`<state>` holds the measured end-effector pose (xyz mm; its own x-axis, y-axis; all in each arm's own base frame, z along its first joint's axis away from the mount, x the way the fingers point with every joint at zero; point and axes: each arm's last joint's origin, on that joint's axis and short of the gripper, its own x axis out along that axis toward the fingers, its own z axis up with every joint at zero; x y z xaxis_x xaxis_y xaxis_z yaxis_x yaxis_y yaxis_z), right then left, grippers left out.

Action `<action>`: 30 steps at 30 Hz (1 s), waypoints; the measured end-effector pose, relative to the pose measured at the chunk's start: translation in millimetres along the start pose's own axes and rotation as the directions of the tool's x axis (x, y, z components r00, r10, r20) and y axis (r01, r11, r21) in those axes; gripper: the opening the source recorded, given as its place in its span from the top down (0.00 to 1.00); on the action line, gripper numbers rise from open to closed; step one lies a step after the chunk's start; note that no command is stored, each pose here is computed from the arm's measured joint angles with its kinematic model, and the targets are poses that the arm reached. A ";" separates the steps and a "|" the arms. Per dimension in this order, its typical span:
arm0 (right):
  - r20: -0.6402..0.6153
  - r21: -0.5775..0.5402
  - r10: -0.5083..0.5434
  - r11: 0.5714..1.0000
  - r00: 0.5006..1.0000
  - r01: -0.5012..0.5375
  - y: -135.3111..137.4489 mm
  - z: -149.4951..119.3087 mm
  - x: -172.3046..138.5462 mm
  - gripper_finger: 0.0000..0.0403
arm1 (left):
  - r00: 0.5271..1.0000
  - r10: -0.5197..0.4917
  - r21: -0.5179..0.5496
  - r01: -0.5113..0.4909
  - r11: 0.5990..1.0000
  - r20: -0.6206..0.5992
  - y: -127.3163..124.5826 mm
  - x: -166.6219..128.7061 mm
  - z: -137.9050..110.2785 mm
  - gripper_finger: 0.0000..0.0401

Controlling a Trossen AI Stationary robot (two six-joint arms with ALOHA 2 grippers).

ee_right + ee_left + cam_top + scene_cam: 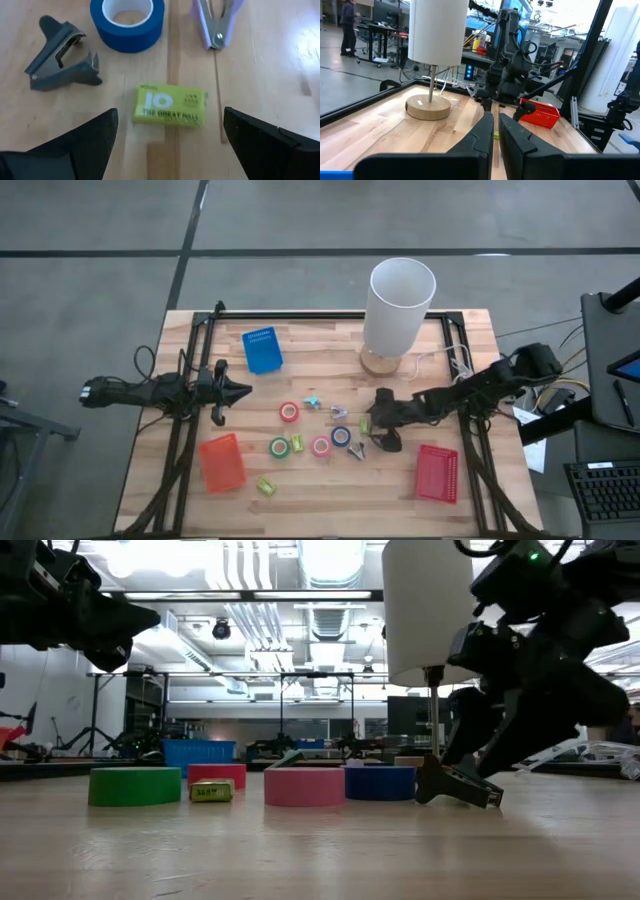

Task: Pick and place Stapler, Stapler remover, tape
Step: Put the top right green stapler pin box into the red basket

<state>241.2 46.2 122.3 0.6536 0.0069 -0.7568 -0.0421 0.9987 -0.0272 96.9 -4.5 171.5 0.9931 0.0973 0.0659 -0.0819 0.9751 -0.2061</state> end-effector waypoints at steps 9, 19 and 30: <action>-0.052 -0.007 0.002 1.000 0.999 -0.003 3.1 2.8 17.8 0.13 | 1.000 0.000 0.000 0.000 1.000 -0.001 0.0 0.1 -0.1 0.92; -0.051 0.015 0.001 1.000 0.999 -0.001 2.9 3.5 16.1 0.20 | 1.000 0.001 0.001 -0.001 1.000 -0.005 0.0 0.3 -0.4 0.92; -0.047 0.011 -0.004 1.000 0.999 0.005 2.6 3.8 15.0 0.42 | 1.000 0.001 0.001 -0.001 1.000 -0.005 0.0 0.3 -0.5 0.92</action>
<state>253.8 49.1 113.3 0.6176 0.0001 -0.7865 -0.0302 0.9993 -0.0236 97.3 -4.5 171.1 0.9934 0.0973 0.0605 -0.0830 0.9752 -0.2052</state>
